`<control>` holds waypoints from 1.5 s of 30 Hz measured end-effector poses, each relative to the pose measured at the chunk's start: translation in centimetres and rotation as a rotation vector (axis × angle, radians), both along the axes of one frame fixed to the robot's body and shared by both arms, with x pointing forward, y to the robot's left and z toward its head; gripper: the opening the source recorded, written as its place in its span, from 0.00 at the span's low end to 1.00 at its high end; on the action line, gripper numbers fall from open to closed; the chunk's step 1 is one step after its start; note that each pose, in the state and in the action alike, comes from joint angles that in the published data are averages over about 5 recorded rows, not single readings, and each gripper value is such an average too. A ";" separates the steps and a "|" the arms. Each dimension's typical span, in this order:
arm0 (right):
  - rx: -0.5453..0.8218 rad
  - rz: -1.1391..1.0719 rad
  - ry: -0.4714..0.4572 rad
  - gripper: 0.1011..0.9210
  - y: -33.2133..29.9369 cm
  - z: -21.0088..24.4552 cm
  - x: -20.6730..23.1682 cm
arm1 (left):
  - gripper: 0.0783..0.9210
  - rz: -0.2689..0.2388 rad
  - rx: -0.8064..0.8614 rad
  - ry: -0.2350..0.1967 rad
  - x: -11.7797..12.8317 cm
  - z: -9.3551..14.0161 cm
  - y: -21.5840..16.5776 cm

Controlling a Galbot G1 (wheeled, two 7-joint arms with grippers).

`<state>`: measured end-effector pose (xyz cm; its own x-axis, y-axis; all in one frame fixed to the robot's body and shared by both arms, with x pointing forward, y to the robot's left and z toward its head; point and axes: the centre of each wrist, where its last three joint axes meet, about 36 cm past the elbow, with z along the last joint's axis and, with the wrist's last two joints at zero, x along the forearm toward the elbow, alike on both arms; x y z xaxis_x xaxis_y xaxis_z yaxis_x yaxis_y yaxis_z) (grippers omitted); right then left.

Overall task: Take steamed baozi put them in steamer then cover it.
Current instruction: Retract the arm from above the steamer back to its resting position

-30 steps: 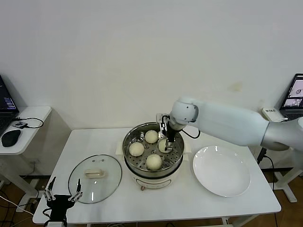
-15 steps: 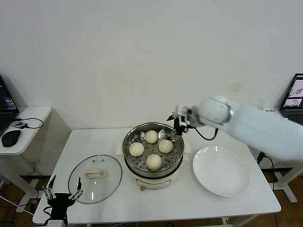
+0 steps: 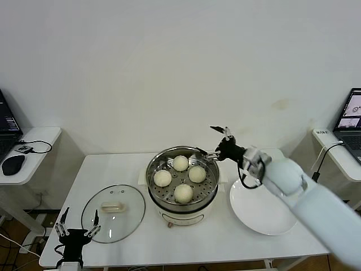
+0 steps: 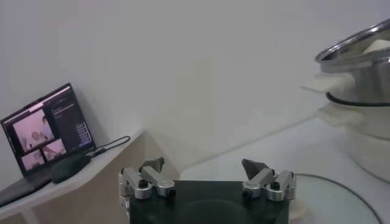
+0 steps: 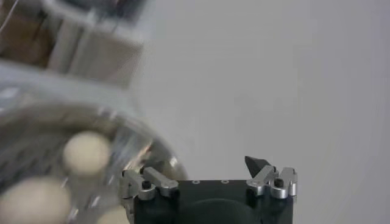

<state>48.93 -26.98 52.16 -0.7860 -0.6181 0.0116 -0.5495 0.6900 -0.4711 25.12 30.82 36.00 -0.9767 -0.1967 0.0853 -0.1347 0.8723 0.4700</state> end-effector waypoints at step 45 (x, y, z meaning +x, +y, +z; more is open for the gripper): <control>0.290 -0.836 0.085 0.88 -10.5 -14.0 -24.5 | 0.88 -0.415 1.027 0.122 6.1 -7.0 4.8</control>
